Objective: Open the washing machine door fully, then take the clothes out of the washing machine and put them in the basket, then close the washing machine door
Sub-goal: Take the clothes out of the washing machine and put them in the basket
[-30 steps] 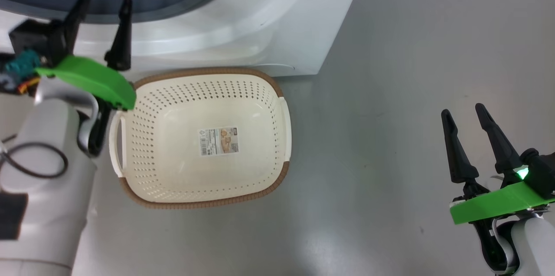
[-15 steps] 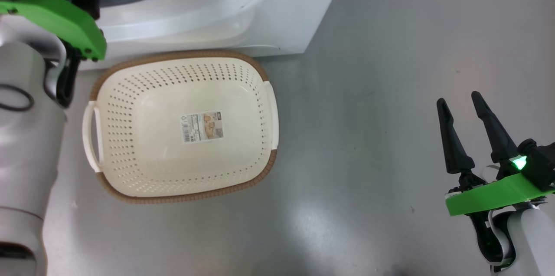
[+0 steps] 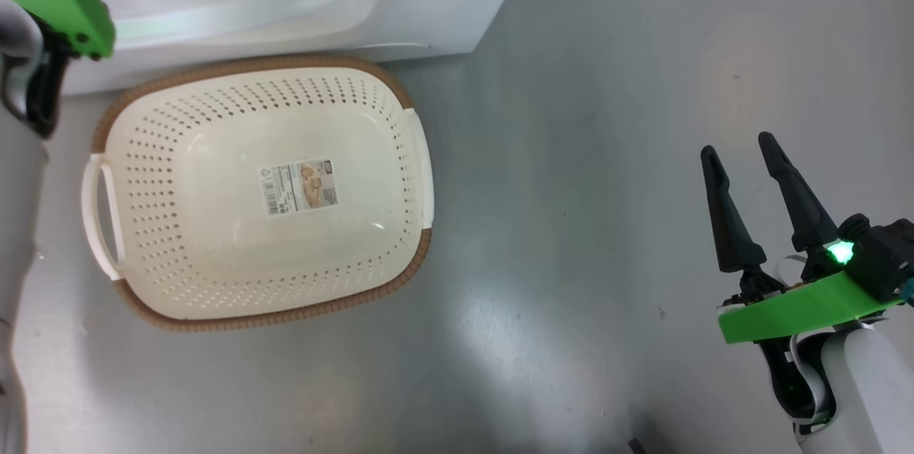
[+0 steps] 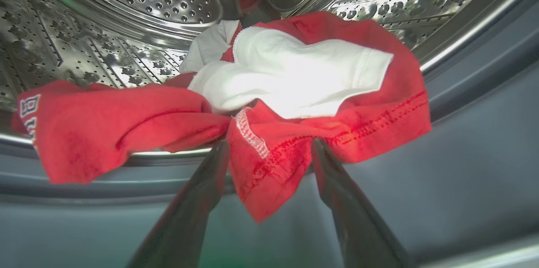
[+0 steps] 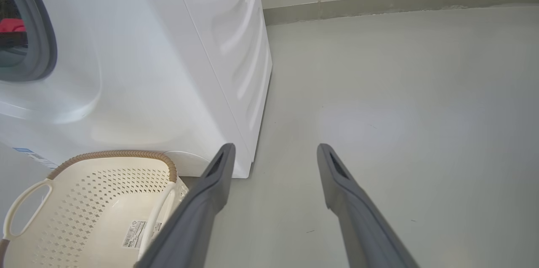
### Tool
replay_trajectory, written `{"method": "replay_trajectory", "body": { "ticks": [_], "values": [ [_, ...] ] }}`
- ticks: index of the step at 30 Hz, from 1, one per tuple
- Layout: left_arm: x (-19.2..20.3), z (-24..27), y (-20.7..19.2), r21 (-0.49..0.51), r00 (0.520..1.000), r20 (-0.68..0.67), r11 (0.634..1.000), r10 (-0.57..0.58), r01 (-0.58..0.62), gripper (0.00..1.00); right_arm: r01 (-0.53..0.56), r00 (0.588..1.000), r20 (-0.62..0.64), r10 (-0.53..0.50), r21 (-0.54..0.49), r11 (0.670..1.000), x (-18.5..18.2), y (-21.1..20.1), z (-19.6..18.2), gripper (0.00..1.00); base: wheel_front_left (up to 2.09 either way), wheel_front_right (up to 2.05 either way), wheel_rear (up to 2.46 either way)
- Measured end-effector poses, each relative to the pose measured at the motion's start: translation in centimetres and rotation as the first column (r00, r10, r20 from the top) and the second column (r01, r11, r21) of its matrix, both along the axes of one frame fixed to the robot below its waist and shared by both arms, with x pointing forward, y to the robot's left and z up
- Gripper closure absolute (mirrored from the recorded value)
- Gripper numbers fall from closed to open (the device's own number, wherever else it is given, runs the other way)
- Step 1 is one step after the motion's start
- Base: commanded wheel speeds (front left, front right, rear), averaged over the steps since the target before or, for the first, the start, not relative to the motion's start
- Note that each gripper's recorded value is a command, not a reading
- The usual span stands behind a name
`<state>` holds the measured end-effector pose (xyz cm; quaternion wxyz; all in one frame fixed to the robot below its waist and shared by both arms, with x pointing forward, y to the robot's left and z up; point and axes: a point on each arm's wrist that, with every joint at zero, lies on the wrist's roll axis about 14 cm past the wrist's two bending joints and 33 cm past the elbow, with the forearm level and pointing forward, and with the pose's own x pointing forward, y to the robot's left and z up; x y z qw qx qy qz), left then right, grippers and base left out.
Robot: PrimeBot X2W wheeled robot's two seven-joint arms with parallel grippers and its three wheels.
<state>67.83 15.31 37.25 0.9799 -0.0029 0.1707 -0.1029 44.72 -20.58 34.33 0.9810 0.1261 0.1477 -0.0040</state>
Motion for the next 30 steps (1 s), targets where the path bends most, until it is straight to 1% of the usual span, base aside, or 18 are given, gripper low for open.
{"method": "replay_trajectory", "body": {
  "ticks": [6,16,17,18,19,20,21,30],
  "values": [
    [0.7,-0.9,0.6,0.019,1.0,-0.016,1.0,0.007,-0.006,0.0,-0.003,1.0,-0.013,0.003,0.005,1.0,-0.1,0.3,-0.5,0.0,0.0,0.0,0.0],
    [1.3,-1.9,0.1,0.021,1.0,-0.03,1.0,-0.006,0.006,0.0,0.001,1.0,-0.009,-0.001,-0.002,1.0,0.2,0.0,-0.6,0.0,0.0,0.0,0.0],
    [1.4,-1.9,0.0,0.019,1.0,-0.03,1.0,-0.005,0.006,0.12,0.002,1.0,-0.009,-0.002,-0.003,1.0,0.2,-0.1,-0.6,0.0,0.0,0.0,0.0],
    [1.4,-1.9,0.0,0.018,1.0,-0.03,1.0,-0.005,0.006,0.5,0.002,1.0,-0.007,-0.002,-0.003,1.0,0.2,-0.1,-0.6,0.0,0.0,0.0,0.0],
    [1.3,-1.9,0.0,0.021,1.0,-0.03,1.0,-0.009,0.009,0.55,0.003,1.0,-0.006,-0.003,-0.003,1.0,0.3,-0.1,-0.6,0.0,0.0,0.0,0.0],
    [1.3,-1.8,-0.1,0.024,1.0,-0.029,1.0,-0.011,0.012,0.82,0.002,1.0,-0.005,-0.002,-0.003,1.0,0.3,-0.1,-0.5,0.0,0.0,0.0,0.0],
    [1.3,-1.7,-0.1,0.021,1.0,-0.024,1.0,-0.011,0.011,1.0,0.002,1.0,-0.004,-0.002,-0.003,1.0,0.3,-0.1,-0.5,0.0,0.0,0.0,0.0],
    [1.6,0.4,-0.4,-0.021,0.999,0.041,1.0,-0.004,0.005,1.0,-0.005,1.0,0.013,0.005,0.003,1.0,0.6,0.3,0.1,0.0,0.0,0.0,0.0]
  ]
}}
